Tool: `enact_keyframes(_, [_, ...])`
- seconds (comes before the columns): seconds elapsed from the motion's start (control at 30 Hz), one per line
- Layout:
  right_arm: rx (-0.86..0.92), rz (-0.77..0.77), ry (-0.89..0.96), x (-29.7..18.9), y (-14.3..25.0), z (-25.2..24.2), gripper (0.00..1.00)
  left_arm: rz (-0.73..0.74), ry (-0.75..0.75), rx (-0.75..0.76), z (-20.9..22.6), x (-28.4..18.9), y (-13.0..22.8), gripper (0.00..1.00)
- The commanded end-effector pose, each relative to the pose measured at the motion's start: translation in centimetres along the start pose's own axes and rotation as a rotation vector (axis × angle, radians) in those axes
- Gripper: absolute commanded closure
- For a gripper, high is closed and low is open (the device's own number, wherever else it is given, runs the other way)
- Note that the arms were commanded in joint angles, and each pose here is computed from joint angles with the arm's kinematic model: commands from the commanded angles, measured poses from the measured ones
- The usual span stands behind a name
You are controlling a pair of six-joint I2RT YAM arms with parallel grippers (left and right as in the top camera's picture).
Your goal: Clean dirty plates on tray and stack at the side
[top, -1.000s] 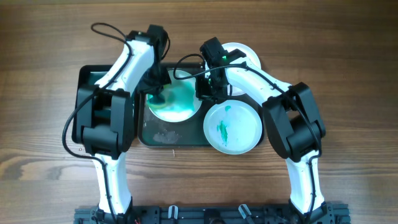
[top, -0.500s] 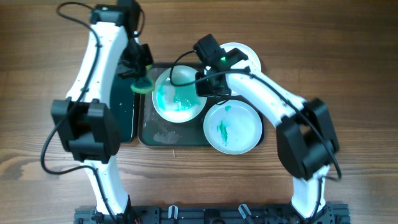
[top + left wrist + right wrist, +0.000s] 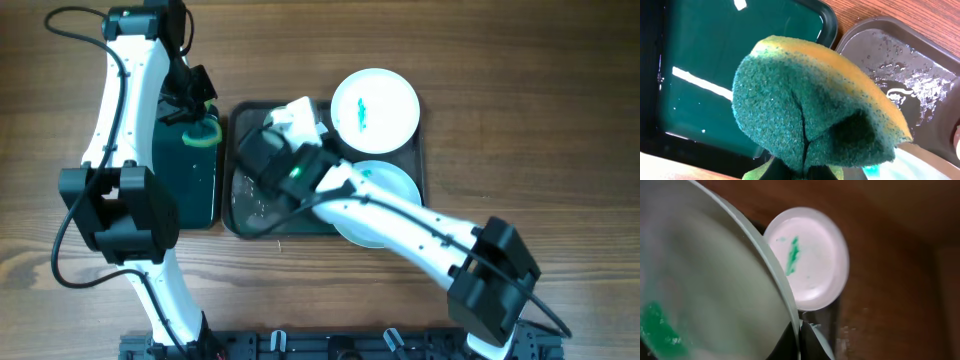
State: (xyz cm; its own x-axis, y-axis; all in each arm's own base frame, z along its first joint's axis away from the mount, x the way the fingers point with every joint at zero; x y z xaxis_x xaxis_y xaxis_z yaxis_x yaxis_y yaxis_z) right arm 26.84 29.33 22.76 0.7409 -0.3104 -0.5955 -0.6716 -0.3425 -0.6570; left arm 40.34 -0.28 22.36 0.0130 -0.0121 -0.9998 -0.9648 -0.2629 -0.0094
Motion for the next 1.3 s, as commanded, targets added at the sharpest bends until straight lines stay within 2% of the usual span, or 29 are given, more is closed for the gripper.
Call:
enact_keyframes(0.0, [-0.006,-0.306,0.241,-4.2,-1.6,-1.6,0.96,-0.052,0.001,0.015,0.1,-1.7,0.1,0.96])
enact_keyframes(0.2, [-0.024,-0.479,0.346,-7.4,-1.5,-1.2,0.96,-0.051,0.001,0.015,0.1,-1.7,0.1,0.96])
enact_keyframes(0.53, [-0.048,-0.470,0.338,-7.4,-1.4,-1.1,0.96,-0.051,0.001,0.011,0.1,-1.7,0.1,0.96])
enact_keyframes(0.6, [-0.055,-0.411,0.266,-7.0,-1.1,-0.6,0.96,-0.053,0.002,0.011,0.1,-1.7,0.1,0.96])
enact_keyframes(0.7, [-0.053,-0.238,0.088,-5.3,-0.4,0.3,0.96,-0.050,0.005,0.007,0.1,-1.7,0.1,0.96])
enact_keyframes(0.9, [0.121,0.164,-0.231,-0.3,0.0,-0.3,0.96,-0.049,0.012,0.018,-0.5,-1.7,0.2,0.96])
enact_keyframes(0.93, [0.184,0.273,-0.334,1.0,-0.4,-1.3,0.96,-0.053,0.014,0.027,-0.9,-1.7,0.3,0.96])
enact_keyframes(1.03, [0.277,0.394,-0.598,2.8,-2.3,-4.7,0.96,-0.062,0.018,0.049,-1.8,-1.7,0.4,0.96])
enact_keyframes(1.07, [0.350,0.419,-0.709,3.4,-3.3,-7.3,0.96,-0.067,0.020,0.061,-2.3,-1.7,0.5,0.96])
enact_keyframes(1.17, [0.487,0.425,-0.802,4.9,-4.4,-12.7,0.96,-0.081,0.025,0.084,-3.2,-1.7,0.6,0.96])
enact_keyframes(1.27, [0.636,0.433,-0.739,7.2,-3.9,-19.1,0.96,-0.094,0.031,0.106,-4.1,-1.7,0.7,0.96])
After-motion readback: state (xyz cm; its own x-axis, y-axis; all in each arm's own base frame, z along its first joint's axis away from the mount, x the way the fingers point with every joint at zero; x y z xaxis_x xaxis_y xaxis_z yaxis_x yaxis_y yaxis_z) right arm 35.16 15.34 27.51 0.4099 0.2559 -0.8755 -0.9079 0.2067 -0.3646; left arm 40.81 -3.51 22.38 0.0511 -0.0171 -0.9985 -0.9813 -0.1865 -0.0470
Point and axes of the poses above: each gripper's point midway between its finger pads, its own x axis out along the fingers, its own z axis along the line the jaws close on, y = z × x, the point moved 9 cm from there along -x, back along the fingers, and after that the axes turned 9 degrees about x, right-handed, at the moved point
